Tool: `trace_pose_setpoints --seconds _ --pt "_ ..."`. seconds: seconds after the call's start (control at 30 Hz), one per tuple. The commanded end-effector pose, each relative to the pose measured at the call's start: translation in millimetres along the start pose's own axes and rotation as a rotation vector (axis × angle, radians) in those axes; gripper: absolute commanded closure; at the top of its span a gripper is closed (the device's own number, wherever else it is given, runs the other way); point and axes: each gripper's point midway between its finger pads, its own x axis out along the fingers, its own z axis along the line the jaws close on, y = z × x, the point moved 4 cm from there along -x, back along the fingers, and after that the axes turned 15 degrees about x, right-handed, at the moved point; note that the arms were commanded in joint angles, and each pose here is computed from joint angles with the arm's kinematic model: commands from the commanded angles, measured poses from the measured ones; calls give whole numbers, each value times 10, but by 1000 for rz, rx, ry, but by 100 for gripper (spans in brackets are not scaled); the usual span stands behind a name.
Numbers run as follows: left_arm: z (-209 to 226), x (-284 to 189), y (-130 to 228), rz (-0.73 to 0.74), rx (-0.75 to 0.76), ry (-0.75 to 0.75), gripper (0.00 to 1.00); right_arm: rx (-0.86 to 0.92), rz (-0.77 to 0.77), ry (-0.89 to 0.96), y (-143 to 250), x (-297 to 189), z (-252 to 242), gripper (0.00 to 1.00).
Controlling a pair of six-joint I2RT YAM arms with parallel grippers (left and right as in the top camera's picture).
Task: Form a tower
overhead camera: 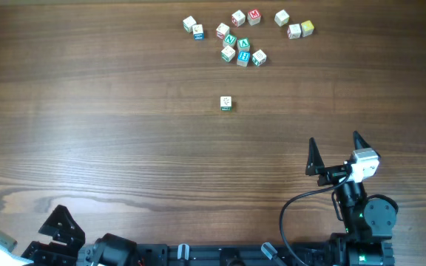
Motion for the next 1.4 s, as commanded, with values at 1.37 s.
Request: trace_pose_setpoints --seconds 1.37 --pt "22 1 -9 -16 -21 -15 0 289 -204 -169 -475 -73 233 0"
